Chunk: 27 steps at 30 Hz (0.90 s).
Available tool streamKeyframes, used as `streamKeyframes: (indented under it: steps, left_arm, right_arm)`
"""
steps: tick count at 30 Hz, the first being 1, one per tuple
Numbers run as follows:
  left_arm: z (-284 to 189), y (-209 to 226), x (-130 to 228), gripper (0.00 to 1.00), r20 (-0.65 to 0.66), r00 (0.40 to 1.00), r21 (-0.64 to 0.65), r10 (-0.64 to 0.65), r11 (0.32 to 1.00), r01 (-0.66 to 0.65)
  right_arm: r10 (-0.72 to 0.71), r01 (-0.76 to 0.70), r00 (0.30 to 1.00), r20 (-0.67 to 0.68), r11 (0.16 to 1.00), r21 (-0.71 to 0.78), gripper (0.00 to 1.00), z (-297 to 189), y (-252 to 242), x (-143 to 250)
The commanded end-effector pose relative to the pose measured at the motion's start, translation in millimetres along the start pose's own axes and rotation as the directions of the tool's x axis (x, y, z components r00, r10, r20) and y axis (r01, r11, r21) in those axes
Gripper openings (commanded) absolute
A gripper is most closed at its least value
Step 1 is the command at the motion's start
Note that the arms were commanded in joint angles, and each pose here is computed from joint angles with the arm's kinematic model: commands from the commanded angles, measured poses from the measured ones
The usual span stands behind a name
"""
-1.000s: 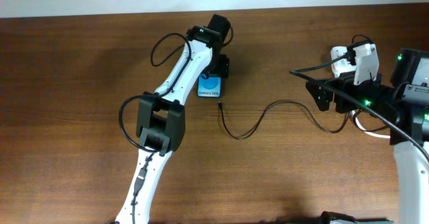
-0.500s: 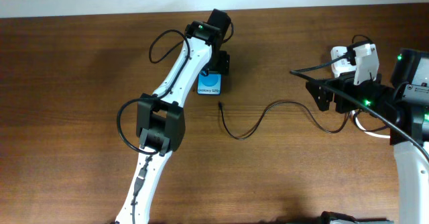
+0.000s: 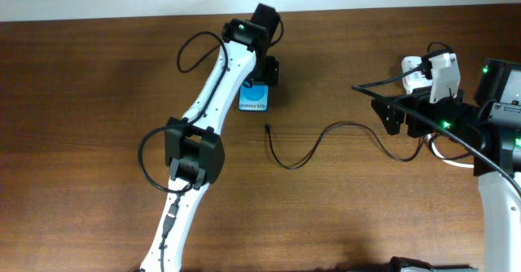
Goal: Plug charger to phone and switch on socket
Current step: 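Lift the phone with the left gripper and tilt it upright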
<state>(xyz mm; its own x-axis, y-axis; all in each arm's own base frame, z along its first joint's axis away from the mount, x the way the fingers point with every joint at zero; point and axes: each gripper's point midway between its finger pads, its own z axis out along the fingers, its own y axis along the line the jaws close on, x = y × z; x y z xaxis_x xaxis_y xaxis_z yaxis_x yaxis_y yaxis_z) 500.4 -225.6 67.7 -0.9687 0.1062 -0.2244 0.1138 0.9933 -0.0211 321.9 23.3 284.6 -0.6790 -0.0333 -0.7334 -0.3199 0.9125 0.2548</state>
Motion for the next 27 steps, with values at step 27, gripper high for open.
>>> streamKeyframes:
  steps: [27]
  left_arm:
    - [-148,41,-5,0.0,0.135,0.989,0.082,-0.063,0.995,0.052]
  right_arm:
    - [-0.011,0.011,1.0,0.001,1.0,0.007,0.98,-3,0,-3]
